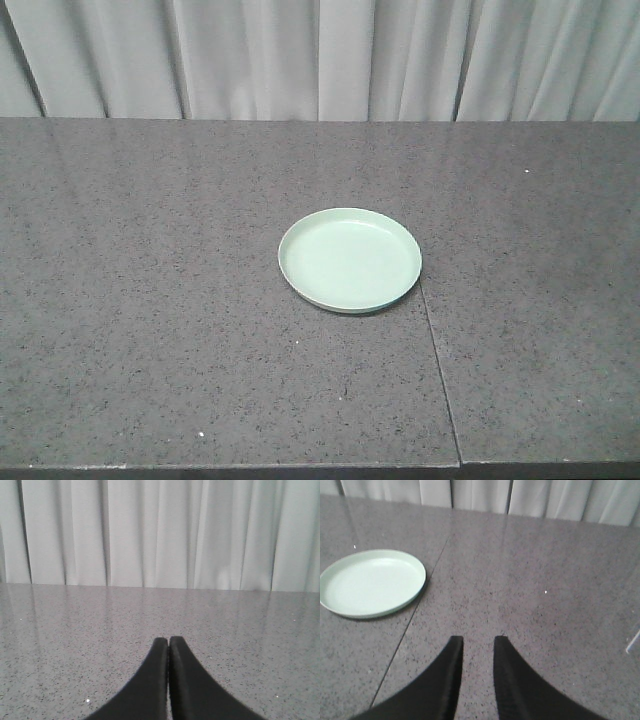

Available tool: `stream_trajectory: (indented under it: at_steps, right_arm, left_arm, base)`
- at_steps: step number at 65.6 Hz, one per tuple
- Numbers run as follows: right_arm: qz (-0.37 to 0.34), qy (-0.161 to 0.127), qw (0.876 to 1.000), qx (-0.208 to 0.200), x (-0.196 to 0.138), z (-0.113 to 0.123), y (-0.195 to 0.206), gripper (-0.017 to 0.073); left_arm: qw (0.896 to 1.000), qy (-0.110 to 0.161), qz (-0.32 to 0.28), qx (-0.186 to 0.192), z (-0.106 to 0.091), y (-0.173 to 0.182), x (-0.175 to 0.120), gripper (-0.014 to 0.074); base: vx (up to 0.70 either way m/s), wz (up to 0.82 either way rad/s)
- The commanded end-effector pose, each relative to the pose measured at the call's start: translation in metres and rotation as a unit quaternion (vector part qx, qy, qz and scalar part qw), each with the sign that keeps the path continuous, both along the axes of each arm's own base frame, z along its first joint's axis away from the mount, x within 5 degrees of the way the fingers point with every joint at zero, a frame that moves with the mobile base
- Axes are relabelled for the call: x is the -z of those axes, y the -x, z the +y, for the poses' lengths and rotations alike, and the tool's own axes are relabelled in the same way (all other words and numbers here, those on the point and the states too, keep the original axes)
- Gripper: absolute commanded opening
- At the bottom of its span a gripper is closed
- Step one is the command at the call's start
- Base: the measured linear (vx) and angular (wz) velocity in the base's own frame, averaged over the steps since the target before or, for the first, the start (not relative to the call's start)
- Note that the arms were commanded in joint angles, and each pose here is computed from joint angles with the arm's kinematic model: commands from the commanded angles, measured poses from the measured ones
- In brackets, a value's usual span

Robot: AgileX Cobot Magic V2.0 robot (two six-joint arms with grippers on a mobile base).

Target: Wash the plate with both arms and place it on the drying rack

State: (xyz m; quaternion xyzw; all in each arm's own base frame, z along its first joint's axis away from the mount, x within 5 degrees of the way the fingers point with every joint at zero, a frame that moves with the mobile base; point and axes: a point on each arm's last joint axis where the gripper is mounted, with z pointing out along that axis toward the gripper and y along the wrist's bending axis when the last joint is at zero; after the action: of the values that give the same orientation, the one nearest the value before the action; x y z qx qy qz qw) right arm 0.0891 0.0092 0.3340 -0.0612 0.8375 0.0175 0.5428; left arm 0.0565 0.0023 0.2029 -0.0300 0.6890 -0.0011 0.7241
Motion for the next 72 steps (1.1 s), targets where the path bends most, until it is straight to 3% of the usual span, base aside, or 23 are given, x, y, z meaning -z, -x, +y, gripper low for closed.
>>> stream_trajectory:
  at_steps: [1, 6, 14, 27, 34, 56, 72]
  right_arm:
    - [0.012, 0.018, 1.0, -0.011, -0.017, 0.002, -0.017, 0.0296]
    - [0.047, 0.029, 0.998, -0.023, -0.021, 0.004, -0.031, 0.0396]
    - [0.088, 0.039, 0.995, -0.038, -0.025, 0.007, -0.052, 0.0474]
    - [0.143, 0.071, 0.981, -0.112, -0.024, 0.031, -0.088, 0.0468]
    - [0.175, 0.078, 0.974, -0.124, -0.021, 0.043, -0.111, 0.0463]
    - [0.251, 0.058, 0.959, -0.117, -0.01, 0.064, -0.178, 0.0463]
    - [0.292, 0.016, 0.949, -0.122, 0.002, 0.081, -0.221, 0.0463]
  left_arm:
    - [0.998, 0.005, -0.058, -0.001, 0.0, 0.004, -0.017, -0.0006]
    - [0.998, 0.005, -0.058, -0.001, 0.0, 0.004, -0.017, -0.0006]
    - [0.998, 0.005, -0.058, -0.001, 0.0, 0.004, -0.017, -0.0006]
    - [0.998, 0.005, -0.058, -0.001, 0.0, 0.004, -0.017, -0.0006]
    - [0.998, 0.005, -0.058, -0.001, 0.0, 0.004, -0.017, -0.0006]
    - [0.998, 0.005, -0.058, -0.001, 0.0, 0.004, -0.017, -0.0006]
    - [0.998, 0.005, -0.058, -0.001, 0.0, 0.004, -0.017, -0.0006]
  base:
    - [0.0, 0.0]
    - [0.0, 0.0]
    - [0.0, 0.0]
    - [0.0, 0.0]
    - [0.0, 0.0]
    - [0.0, 0.0]
    - [0.0, 0.0]
